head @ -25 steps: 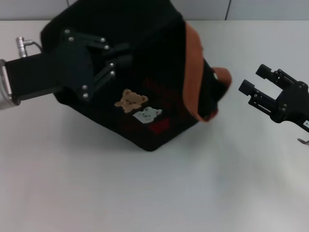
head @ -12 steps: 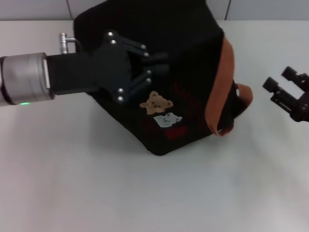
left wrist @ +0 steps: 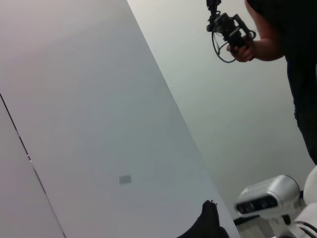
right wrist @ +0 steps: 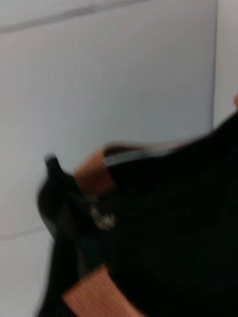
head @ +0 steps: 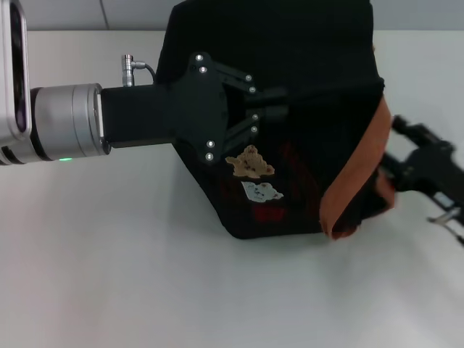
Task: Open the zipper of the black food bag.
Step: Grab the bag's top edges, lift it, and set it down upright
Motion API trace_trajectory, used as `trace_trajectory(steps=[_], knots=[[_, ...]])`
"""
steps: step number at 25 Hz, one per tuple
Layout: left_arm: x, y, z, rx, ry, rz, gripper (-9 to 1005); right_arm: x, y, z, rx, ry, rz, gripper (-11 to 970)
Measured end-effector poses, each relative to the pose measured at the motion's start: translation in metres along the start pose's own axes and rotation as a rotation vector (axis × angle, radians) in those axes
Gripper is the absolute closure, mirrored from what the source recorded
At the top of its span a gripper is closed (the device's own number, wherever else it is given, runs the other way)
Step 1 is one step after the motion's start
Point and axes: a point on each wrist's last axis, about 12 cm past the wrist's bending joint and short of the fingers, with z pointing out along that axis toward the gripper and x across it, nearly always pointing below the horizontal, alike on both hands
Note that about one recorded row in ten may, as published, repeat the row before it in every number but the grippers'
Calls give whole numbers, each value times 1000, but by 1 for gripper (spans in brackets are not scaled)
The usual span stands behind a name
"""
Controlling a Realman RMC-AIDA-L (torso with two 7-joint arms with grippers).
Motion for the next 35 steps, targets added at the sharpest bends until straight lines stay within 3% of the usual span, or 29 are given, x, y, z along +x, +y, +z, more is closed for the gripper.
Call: trace_trajectory(steps=[1, 6, 12, 20, 28, 32, 35], knots=[[0, -1, 0, -5, -4, -2, 907, 4, 10, 10, -43, 18, -11, 232], [2, -3, -1, -15, -10, -9, 908, 10, 31, 28, -111, 53, -7, 232], [8, -7, -5, -50, 0, -13, 908, 11, 39, 36, -143, 59, -5, 232], [13, -11, -14, -108, 21, -19, 907, 9, 24, 16, -98, 37, -6, 233], [22, -17, -17, -147, 45, -23, 907, -8, -1, -19, -29, -73, 84, 233], [23, -18, -17, -147, 44, -24, 908, -18, -10, -26, -35, -97, 193, 233], [22, -18, -16, -145, 38, -24, 908, -26, -19, -26, -51, -95, 377, 232]])
